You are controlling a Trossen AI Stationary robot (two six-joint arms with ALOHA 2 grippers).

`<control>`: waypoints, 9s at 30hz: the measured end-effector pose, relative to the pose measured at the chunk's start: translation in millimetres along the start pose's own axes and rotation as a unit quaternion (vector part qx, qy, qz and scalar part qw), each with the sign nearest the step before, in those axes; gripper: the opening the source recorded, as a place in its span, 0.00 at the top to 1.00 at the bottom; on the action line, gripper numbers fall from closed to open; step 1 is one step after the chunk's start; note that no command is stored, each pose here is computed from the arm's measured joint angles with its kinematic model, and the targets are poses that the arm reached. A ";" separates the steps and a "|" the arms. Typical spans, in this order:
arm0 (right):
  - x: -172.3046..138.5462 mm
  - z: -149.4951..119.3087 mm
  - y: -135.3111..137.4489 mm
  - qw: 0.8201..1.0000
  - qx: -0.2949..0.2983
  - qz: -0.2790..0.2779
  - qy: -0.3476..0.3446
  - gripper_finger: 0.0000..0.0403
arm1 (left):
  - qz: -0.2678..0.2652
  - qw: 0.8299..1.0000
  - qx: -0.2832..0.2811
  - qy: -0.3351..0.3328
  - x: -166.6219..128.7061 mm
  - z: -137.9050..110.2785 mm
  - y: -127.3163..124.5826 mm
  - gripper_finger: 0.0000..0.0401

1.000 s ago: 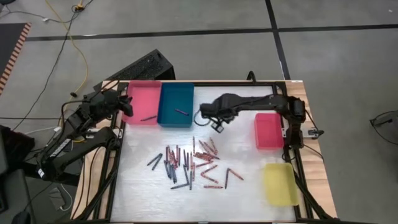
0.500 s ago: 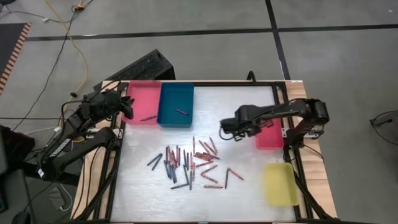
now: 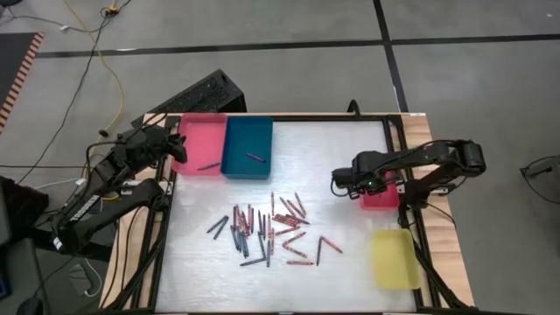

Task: Sort crayons
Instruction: Put the red crayon into the small red bin

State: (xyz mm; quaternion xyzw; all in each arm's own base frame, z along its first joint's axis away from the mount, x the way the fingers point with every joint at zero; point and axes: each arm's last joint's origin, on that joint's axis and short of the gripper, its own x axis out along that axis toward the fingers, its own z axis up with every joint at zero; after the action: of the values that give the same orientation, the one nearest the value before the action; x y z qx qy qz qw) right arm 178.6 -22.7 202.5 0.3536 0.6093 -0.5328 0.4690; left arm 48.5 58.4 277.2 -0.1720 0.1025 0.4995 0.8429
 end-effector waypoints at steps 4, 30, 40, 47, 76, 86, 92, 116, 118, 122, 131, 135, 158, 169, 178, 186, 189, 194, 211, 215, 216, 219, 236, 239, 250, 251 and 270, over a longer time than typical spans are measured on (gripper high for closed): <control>17.5 12.5 -6.7 1.000 0.002 0.014 0.008 1.00 | 0.010 1.000 -0.005 -0.011 0.0 1.7 0.2 0.73; 14.6 54.7 -46.4 0.994 0.018 0.099 -0.044 0.81 | 0.062 0.993 -0.090 0.041 -0.9 -10.9 5.9 0.73; -7.0 54.7 -34.6 0.976 0.038 0.191 -0.097 0.73 | 0.058 0.991 -0.105 0.052 -1.1 -12.8 6.0 0.73; -17.4 65.3 -25.8 0.950 0.080 0.250 -0.171 0.72 | 0.061 0.994 -0.084 0.044 -0.9 -11.3 6.0 0.73; -60.4 -90.6 46.4 0.861 -0.264 0.393 -0.185 0.72 | -0.160 0.985 -0.060 0.024 -1.8 3.2 -10.3 0.73; -26.0 -145.0 67.9 0.894 -0.254 0.345 -0.130 0.72 | -0.176 0.981 -0.073 0.031 -2.2 3.3 -11.3 0.73; -13.1 -151.2 80.6 0.892 -0.283 0.324 -0.136 0.72 | -0.177 0.981 -0.069 0.029 -2.1 3.5 -11.4 0.73; -21.9 -127.2 90.7 0.863 -0.315 0.316 -0.236 0.72 | -0.181 0.980 -0.069 0.054 -2.2 -0.6 -11.0 0.73; -25.3 -122.1 91.4 0.859 -0.331 0.304 -0.247 0.72 | -0.177 0.978 -0.085 0.064 -2.2 -2.0 -10.5 0.73; -36.0 -107.3 90.9 0.866 -0.334 0.272 -0.253 0.72 | -0.170 0.978 -0.087 0.081 -2.2 -5.4 -9.6 0.73; -71.8 -76.2 88.3 0.845 -0.404 0.216 -0.275 0.72 | -0.175 0.978 -0.076 0.088 -2.3 -6.8 -9.5 0.73; -87.6 -60.5 86.8 0.833 -0.433 0.211 -0.271 0.72 | -0.180 0.975 -0.081 0.104 -2.7 -9.1 -9.4 0.73; -53.2 -150.5 79.7 0.852 -0.401 0.303 -0.144 0.72 | -0.191 0.971 -0.071 0.127 -3.4 -12.9 -9.2 0.73; -14.8 -166.6 119.3 0.849 -0.446 0.250 -0.130 0.72 | -0.176 0.975 -0.072 0.115 -2.9 -11.5 -8.7 0.73; -5.0 -154.3 129.2 0.858 -0.456 0.206 -0.119 0.72 | -0.175 0.975 -0.073 0.115 -2.9 -11.5 -8.6 0.73; 1.1 -142.7 135.7 0.858 -0.466 0.188 -0.104 0.80 | -0.168 0.977 -0.069 0.111 -2.7 -11.4 -8.2 0.73; 9.9 -139.9 139.0 0.859 -0.472 0.173 -0.097 0.91 | -0.168 0.977 -0.069 0.111 -2.7 -11.4 -8.2 0.73; 12.0 -138.3 139.9 0.859 -0.474 0.170 -0.095 0.98 | -0.168 0.977 -0.068 0.111 -2.7 -11.4 -8.2 0.73; -32.4 -121.0 93.4 0.879 -0.407 0.175 -0.174 0.99 | -0.168 0.977 -0.068 0.111 -2.7 -11.5 -8.2 0.73; -46.7 -114.1 71.4 0.890 -0.371 0.171 -0.202 1.00 | -0.168 0.977 -0.068 0.111 -2.7 -11.5 -8.2 0.73; -49.9 -111.6 65.5 0.894 -0.357 0.169 -0.211 1.00 | -0.168 0.977 -0.068 0.111 -2.7 -11.5 -8.1 0.73; -56.9 -103.1 47.9 0.912 -0.301 0.158 -0.232 1.00 | -0.168 0.977 -0.068 0.112 -2.7 -11.5 -8.1 0.73; -59.8 -60.4 -8.6 0.969 -0.056 0.037 -0.239 1.00 | -0.157 0.979 -0.070 0.108 -2.4 -11.3 -7.5 0.73; -45.7 -51.8 -9.6 0.976 -0.046 0.006 -0.214 1.00 | -0.157 0.979 -0.070 0.108 -2.4 -11.4 -7.5 0.73; -9.6 -25.6 -19.9 0.983 -0.017 -0.003 -0.185 1.00 | -0.145 0.981 -0.069 0.106 -2.2 -11.7 -6.7 0.73; -7.5 -22.9 -21.1 0.983 -0.015 0.001 -0.184 1.00 | -0.143 0.982 -0.069 0.106 -2.2 -11.7 -6.6 0.73; 33.8 12.1 -20.8 0.984 -0.011 0.057 -0.167 1.00 | -0.137 0.983 -0.068 0.104 -2.1 -11.8 -6.3 0.73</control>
State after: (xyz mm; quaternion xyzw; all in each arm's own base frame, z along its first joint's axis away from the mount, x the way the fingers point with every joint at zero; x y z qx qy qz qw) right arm 151.2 -40.7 177.2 0.2888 0.5073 -0.5499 0.5973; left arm 52.9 49.3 268.3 -0.2923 0.1310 0.3644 0.8744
